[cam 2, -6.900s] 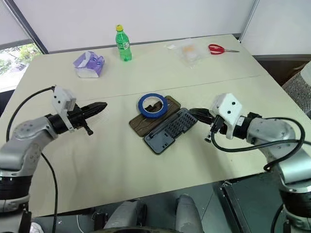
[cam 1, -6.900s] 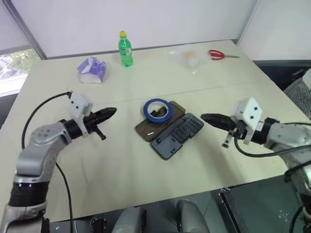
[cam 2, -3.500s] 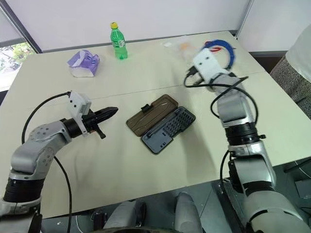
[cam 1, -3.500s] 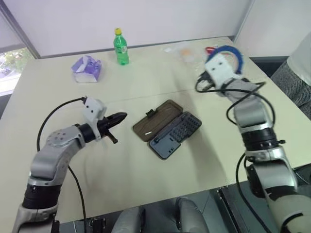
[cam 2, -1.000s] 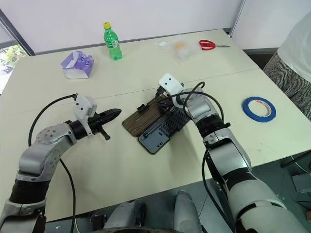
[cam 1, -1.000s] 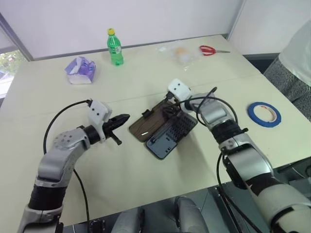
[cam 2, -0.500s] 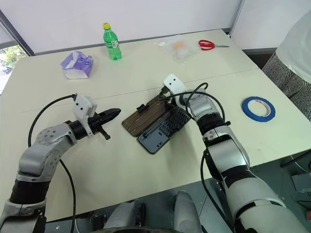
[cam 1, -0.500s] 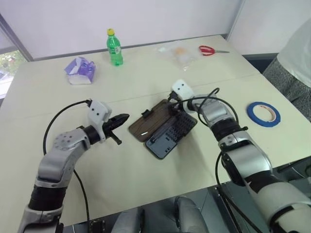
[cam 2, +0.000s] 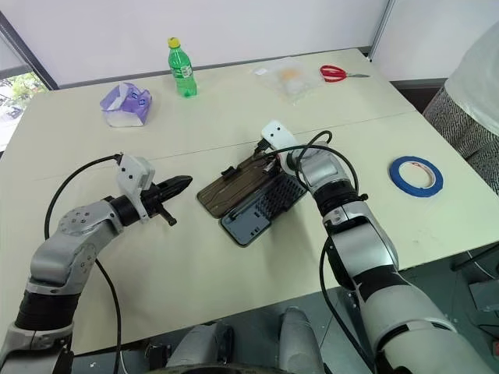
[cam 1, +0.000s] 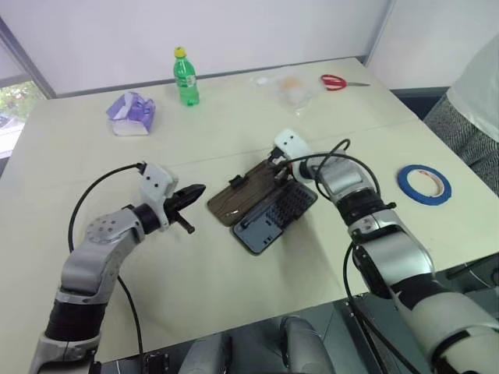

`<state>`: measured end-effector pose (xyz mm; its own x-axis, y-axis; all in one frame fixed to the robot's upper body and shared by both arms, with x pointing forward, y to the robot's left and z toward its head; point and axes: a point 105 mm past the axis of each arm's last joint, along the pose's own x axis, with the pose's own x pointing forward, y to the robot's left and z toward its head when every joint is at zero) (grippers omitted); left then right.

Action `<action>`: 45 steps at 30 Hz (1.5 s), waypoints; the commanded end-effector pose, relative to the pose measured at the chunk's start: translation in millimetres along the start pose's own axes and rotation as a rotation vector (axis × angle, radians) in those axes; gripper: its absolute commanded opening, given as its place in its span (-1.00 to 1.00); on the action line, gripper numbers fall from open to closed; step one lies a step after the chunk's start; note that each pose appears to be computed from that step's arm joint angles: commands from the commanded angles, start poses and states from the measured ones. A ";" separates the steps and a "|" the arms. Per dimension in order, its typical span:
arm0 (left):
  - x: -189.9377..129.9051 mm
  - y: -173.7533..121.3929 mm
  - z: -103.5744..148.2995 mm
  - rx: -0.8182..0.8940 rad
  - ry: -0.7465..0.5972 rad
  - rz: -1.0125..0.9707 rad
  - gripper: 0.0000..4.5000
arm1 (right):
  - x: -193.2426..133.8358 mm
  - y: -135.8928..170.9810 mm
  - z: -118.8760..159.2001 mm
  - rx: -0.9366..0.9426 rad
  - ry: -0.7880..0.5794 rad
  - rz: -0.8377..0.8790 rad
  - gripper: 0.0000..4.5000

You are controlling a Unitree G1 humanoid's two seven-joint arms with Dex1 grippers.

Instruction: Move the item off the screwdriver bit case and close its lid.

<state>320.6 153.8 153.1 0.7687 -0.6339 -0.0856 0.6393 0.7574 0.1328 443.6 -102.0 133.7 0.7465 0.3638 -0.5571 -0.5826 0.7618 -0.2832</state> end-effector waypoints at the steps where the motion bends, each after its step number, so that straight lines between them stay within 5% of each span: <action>1: -3.3 1.5 16.0 0.050 -0.054 0.010 -1.00 | -7.8 -5.4 -26.9 0.119 0.118 -0.074 -0.98; 16: 4.5 1.3 18.0 0.064 -0.046 -0.034 -1.00 | -65.0 28.6 -27.5 0.221 0.218 -0.073 -0.98; 45: 4.2 -1.2 15.9 0.061 -0.037 -0.049 -1.00 | -85.7 36.0 -61.5 0.247 0.333 0.039 -0.98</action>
<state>323.6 148.3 158.0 0.7323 -0.6756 -0.0853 0.6795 0.7167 0.1571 340.6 -139.2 128.0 0.5703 0.2368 -0.7865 -0.4979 0.8612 -0.1018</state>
